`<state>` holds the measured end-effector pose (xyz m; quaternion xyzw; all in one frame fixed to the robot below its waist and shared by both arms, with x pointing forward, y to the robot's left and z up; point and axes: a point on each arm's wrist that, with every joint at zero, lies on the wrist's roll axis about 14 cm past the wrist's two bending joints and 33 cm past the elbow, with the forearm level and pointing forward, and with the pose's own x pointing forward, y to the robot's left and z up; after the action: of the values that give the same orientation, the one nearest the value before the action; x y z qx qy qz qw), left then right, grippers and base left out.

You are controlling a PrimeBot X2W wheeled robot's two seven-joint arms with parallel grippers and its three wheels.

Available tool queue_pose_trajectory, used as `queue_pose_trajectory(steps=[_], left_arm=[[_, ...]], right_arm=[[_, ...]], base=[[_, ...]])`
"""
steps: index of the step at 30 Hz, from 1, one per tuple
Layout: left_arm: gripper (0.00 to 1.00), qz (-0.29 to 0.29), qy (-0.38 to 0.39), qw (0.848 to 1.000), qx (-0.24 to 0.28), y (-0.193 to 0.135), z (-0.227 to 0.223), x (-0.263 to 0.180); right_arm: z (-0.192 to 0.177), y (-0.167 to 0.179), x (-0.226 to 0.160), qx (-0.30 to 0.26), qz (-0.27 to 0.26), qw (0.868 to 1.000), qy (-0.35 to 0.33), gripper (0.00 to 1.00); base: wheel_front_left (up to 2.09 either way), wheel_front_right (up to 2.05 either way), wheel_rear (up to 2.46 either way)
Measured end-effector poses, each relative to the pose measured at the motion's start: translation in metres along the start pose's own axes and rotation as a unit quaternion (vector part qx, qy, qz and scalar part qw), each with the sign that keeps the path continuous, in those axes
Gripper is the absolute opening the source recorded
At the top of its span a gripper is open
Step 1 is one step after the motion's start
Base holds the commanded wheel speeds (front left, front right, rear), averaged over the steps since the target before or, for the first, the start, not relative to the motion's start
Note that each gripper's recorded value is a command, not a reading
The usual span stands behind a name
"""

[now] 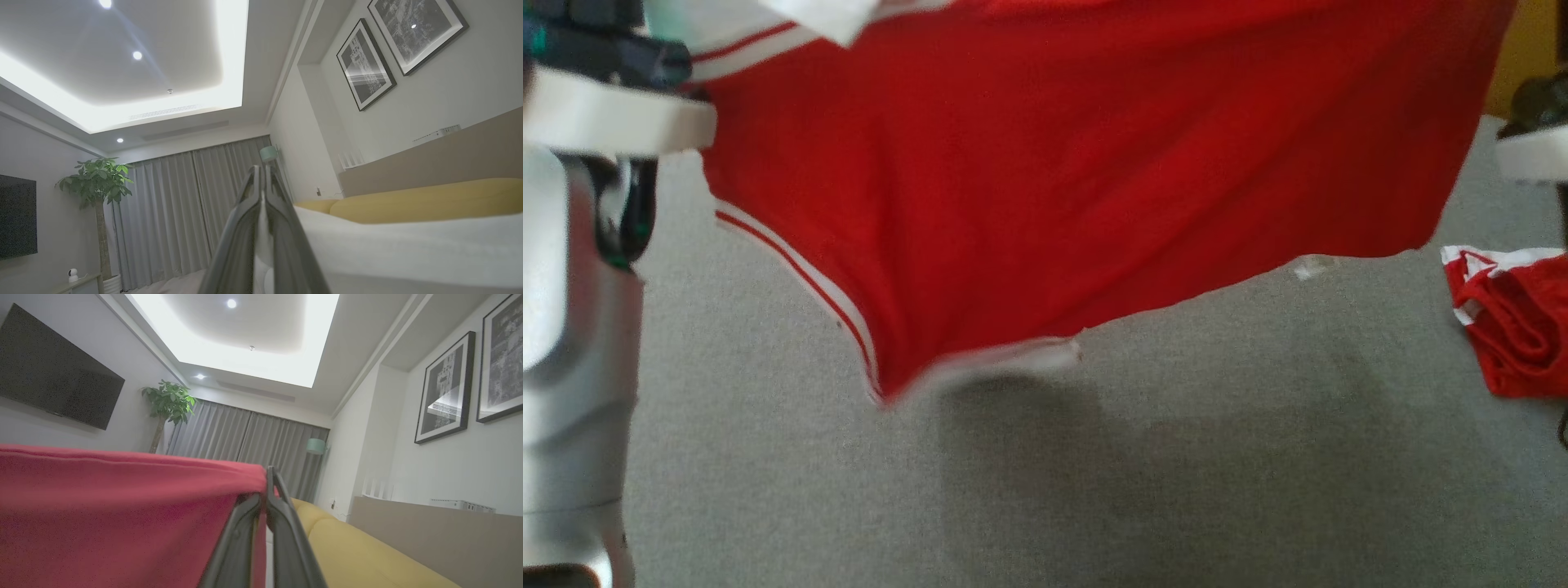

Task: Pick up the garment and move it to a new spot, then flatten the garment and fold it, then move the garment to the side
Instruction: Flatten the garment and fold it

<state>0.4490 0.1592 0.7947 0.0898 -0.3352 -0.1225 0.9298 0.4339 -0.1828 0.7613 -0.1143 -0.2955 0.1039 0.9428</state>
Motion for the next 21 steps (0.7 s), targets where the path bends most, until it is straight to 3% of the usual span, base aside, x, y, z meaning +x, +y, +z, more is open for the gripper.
queue_pose_trajectory(steps=[4,12,21], left_arm=[[0.00,-0.001,0.037,0.999,-0.005,0.001,-0.017,0.005],[0.00,0.034,0.102,0.994,-0.017,0.015,-0.094,0.013],[0.00,0.089,0.009,0.995,0.046,0.046,-0.109,0.098]], right_arm=[[-0.004,0.004,0.012,0.001,0.013,1.000,0.016,0.00],[-0.058,0.005,0.057,-0.017,0.020,0.998,0.057,0.00],[-0.091,-0.027,0.151,-0.065,-0.031,0.997,-0.003,0.00]], base=[[0.00,0.00,0.00],[0.00,0.00,0.00],[0.00,0.00,0.00]])
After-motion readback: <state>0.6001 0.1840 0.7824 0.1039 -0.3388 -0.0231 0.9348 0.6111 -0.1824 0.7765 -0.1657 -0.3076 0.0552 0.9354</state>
